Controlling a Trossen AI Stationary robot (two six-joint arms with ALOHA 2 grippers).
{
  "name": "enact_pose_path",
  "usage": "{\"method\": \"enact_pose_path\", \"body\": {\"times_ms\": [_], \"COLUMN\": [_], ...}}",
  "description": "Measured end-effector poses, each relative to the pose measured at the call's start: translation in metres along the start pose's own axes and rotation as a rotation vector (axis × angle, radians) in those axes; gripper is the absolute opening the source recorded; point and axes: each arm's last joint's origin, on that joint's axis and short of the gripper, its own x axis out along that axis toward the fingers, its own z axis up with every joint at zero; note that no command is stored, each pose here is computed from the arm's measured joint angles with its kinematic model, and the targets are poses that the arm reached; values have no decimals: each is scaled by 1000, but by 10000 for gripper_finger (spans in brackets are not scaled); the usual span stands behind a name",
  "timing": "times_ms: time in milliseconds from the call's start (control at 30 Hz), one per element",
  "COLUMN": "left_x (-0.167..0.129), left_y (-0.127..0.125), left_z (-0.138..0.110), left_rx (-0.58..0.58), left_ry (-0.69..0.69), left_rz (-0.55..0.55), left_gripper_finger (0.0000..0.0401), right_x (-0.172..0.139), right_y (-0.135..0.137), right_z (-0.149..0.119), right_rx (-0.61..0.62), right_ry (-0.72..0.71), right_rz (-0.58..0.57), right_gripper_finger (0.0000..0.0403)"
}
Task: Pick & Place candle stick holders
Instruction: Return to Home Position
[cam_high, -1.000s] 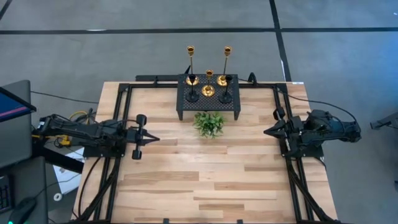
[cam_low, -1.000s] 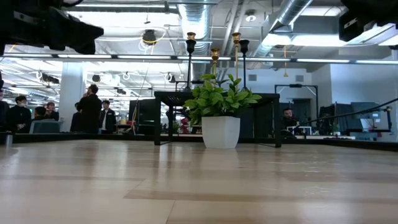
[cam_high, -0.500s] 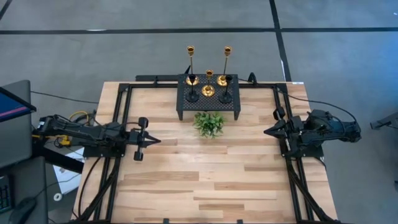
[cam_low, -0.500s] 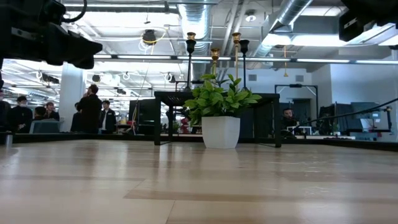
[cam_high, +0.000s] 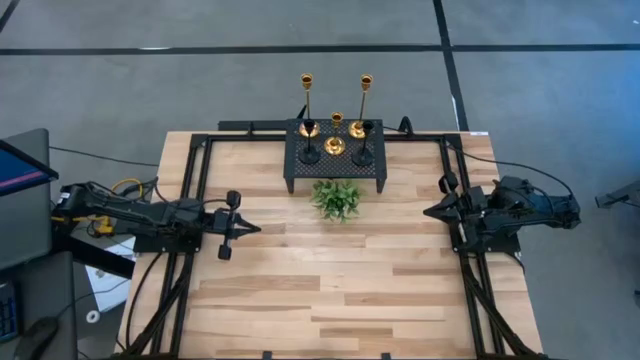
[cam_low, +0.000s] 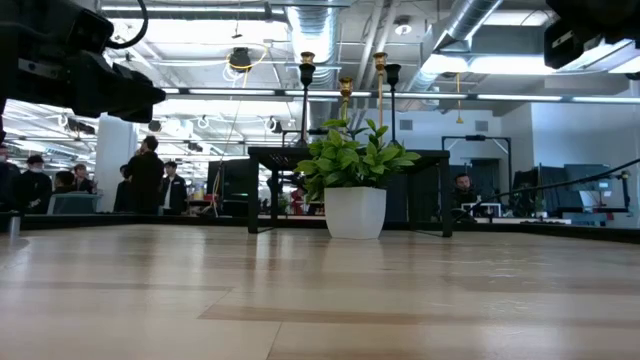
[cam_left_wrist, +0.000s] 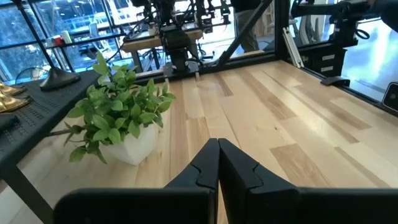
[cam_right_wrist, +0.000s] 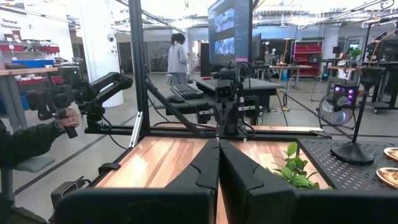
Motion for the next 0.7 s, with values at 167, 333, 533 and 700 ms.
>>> {"method": "enact_pose_path", "body": {"times_ms": [167, 333, 533, 700], "left_x": [0, 0, 0, 0], "left_y": [0, 0, 0, 0], "left_z": [0, 0, 0, 0], "left_rx": [0, 0, 0, 0], "left_ry": [0, -1, -2, -2], "left_rz": [0, 0, 0, 0], "left_gripper_finger": [3, 5, 3, 5], "right_x": [7, 15, 20, 22], "right_y": [-1, -1, -1, -1], "right_z": [-16, -37, -55, -62], "right_rx": [8, 17, 2, -15], "right_ry": [9, 15, 1, 21], "right_rz": [-9, -9, -8, -2], "right_gripper_finger": [0, 0, 0, 0]}}
